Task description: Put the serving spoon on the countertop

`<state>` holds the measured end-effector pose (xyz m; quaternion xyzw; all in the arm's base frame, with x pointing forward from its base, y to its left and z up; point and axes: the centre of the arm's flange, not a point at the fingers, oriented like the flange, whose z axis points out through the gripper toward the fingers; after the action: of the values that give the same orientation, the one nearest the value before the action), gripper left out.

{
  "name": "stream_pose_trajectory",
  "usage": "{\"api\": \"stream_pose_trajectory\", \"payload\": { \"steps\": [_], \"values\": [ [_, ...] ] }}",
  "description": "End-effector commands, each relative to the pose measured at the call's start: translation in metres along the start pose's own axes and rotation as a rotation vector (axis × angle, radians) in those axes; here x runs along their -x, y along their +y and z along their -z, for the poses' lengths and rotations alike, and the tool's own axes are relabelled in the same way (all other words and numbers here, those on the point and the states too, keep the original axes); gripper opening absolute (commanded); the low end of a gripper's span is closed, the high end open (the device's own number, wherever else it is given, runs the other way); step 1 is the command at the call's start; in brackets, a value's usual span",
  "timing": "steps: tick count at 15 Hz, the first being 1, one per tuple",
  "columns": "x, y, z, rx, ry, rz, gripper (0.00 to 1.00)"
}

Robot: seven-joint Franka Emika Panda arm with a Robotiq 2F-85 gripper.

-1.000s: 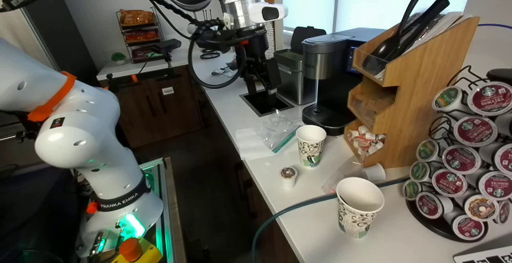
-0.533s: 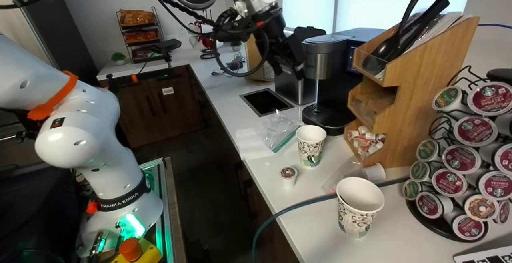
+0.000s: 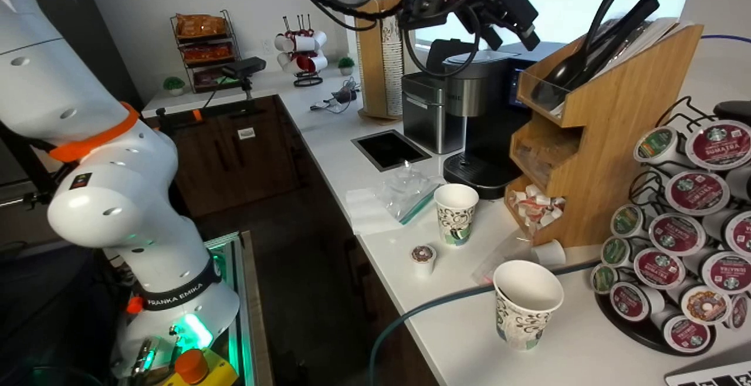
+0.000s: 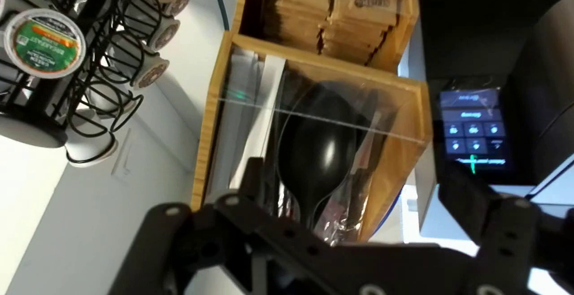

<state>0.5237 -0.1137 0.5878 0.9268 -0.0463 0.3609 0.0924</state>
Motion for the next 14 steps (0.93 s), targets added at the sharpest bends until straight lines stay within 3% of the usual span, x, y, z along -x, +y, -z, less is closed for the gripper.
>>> {"api": "stream_pose_trajectory", "payload": {
  "steps": [1, 5, 8, 12, 14],
  "values": [
    [-0.010, 0.002, -0.007, 0.008, 0.004, -0.023, 1.00],
    [-0.024, 0.005, -0.020, 0.017, 0.006, -0.049, 1.00],
    [-0.032, 0.005, -0.027, 0.028, 0.081, -0.132, 1.00],
    [-0.048, 0.011, -0.050, 0.040, 0.115, -0.220, 1.00],
    [-0.056, 0.016, -0.061, 0.047, 0.130, -0.261, 0.93]
  ]
}}
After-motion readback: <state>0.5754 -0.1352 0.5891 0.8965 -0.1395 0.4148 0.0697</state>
